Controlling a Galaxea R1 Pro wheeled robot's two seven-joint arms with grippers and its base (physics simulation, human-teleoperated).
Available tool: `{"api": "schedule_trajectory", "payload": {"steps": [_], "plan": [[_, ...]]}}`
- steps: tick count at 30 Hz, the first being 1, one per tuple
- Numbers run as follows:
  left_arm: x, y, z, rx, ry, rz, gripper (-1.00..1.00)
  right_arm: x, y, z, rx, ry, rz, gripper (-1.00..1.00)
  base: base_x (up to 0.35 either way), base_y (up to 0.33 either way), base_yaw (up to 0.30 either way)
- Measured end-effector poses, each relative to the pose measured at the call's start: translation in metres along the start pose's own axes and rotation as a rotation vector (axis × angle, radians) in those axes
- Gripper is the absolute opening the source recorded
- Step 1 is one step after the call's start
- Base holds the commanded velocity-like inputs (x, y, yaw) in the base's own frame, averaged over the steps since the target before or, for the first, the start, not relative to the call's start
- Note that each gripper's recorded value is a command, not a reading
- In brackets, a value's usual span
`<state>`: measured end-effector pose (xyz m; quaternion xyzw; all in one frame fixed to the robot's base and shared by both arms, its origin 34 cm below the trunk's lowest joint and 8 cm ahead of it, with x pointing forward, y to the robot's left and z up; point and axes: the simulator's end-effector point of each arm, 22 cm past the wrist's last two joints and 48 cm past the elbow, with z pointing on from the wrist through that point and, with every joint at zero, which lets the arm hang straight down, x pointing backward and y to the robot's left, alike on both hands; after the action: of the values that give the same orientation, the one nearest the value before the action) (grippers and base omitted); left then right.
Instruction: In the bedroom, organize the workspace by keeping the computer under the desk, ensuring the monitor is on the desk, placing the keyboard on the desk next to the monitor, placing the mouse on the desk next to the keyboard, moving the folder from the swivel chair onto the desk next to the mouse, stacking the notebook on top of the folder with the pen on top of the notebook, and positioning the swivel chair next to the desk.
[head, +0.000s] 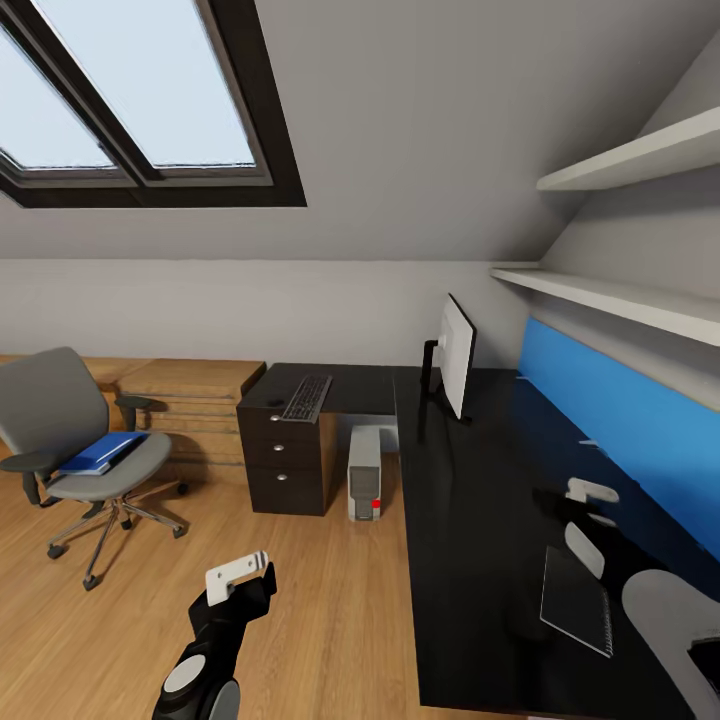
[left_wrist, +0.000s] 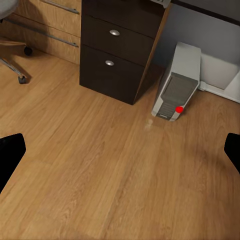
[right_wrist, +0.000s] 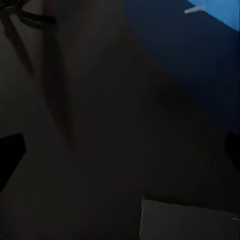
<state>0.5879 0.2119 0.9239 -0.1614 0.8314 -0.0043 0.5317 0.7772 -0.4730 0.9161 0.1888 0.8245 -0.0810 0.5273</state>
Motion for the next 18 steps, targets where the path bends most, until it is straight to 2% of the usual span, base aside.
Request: {"api": "schedule_trajectory", "payload": {"steps": [2,3,9,18], "plan": [[-0.001,0.004,0.001,-0.004,-0.003,0.009,1.00,-0.007,0.004,0.000,0.027,0.072,-0.055,1.00,0.000,0.000,0.000],[-0.001,0.005,0.001,-0.005,-0.003,0.012,1.00,-0.005,0.005,-0.001,0.031,0.084,-0.064,1.00,0.000,0.000,0.000],[-0.001,0.007,0.001,-0.008,-0.005,0.017,1.00,0.006,0.018,-0.002,0.023,0.119,-0.076,1.00,0.050,0.000,0.000],[-0.001,0.007,0.001,-0.007,-0.005,0.017,1.00,0.020,0.015,-0.003,0.034,0.151,-0.082,1.00,0.233,-0.016,0.000]]}}
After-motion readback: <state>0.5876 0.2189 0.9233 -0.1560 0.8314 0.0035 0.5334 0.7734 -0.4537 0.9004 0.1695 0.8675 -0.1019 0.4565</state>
